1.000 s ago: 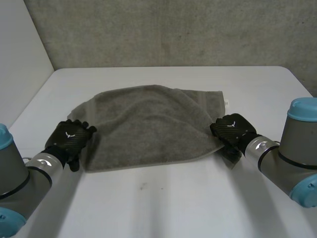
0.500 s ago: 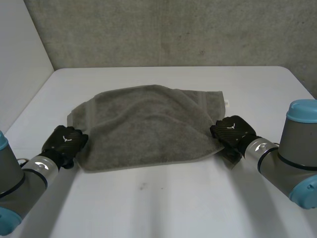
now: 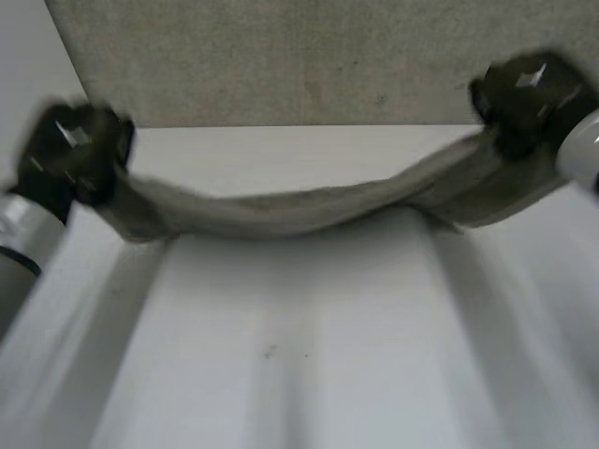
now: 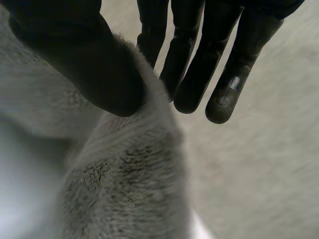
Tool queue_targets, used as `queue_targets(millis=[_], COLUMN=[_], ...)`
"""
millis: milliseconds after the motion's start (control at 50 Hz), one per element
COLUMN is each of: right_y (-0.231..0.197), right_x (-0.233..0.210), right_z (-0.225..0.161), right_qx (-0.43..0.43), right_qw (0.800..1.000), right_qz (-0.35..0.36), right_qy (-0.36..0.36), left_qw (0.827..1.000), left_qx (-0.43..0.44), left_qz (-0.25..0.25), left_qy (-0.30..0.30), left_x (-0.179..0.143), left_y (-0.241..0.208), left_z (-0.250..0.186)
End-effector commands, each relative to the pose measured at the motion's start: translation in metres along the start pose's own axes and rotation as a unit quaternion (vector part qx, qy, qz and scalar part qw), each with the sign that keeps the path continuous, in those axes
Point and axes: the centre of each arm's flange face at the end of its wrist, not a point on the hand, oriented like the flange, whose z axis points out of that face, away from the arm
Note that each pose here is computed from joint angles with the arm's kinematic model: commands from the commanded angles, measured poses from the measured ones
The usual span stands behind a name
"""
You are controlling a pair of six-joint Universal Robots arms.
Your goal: Fold the towel.
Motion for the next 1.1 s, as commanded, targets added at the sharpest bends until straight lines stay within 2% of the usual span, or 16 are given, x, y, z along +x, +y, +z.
queue_targets(millis=[20, 200, 360, 520, 640, 680, 700, 720, 740, 760, 780, 820, 860, 900, 1000, 1100], right_y=[-0.081, -0.051, 0.043, 0.086, 0.046, -0.009, -0.009, -0.035, -0.052, -0.053, -0.064, -0.07, -0.069, -0.046, 0.0, 0.042], right_x=[0.044, 0.043, -0.005, -0.027, -0.006, 0.024, 0.024, 0.038, 0.049, 0.049, 0.055, 0.056, 0.05, 0.034, 0.001, -0.03], right_z=[-0.033, -0.009, 0.047, 0.097, 0.123, 0.119, 0.119, 0.109, 0.097, 0.097, 0.087, 0.078, 0.075, 0.079, 0.085, 0.084], right_qx=[0.093, 0.025, -0.109, -0.093, 0.034, 0.156, 0.157, 0.219, 0.27, 0.271, 0.311, 0.335, 0.332, 0.273, 0.161, 0.082], right_qw=[0.993, 0.999, 0.989, 0.991, 0.991, 0.965, 0.965, 0.945, 0.924, 0.924, 0.905, 0.894, 0.898, 0.932, 0.978, 0.995], right_qz=[-0.032, -0.034, -0.079, -0.088, -0.109, -0.102, -0.102, -0.095, -0.092, -0.092, -0.086, -0.086, -0.085, -0.079, -0.064, -0.049], right_qy=[0.062, 0.033, -0.061, -0.047, 0.076, 0.182, 0.182, 0.225, 0.255, 0.255, 0.277, 0.286, 0.275, 0.223, 0.119, 0.04], left_qw=[0.994, 0.992, 0.983, 0.978, 0.998, 0.983, 0.983, 0.967, 0.967, 0.95, 0.94, 0.939, 0.941, 0.955, 0.98, 0.993], left_qx=[0.051, -0.028, -0.151, -0.192, -0.004, 0.149, 0.15, 0.219, 0.22, 0.271, 0.297, 0.3, 0.292, 0.251, 0.149, 0.047], left_qz=[-0.079, -0.094, -0.101, -0.074, -0.061, -0.047, -0.047, -0.043, -0.043, -0.041, -0.042, -0.043, -0.044, -0.051, -0.067, -0.076], left_qy=[-0.06, -0.076, -0.014, 0.024, -0.035, -0.092, -0.092, -0.125, -0.125, -0.149, -0.162, -0.164, -0.162, -0.146, -0.113, -0.083], left_x=[-0.04, -0.04, 0.006, 0.039, 0.021, -0.003, -0.004, -0.018, -0.019, -0.027, -0.032, -0.033, -0.032, -0.021, -0.002, 0.017], left_y=[-0.083, -0.06, 0.025, 0.086, 0.04, -0.017, -0.017, -0.047, -0.047, -0.069, -0.081, -0.084, -0.08, -0.059, -0.007, 0.048], left_z=[-0.007, 0.014, 0.046, 0.077, 0.123, 0.135, 0.135, 0.135, 0.135, 0.131, 0.127, 0.124, 0.122, 0.121, 0.117, 0.106])
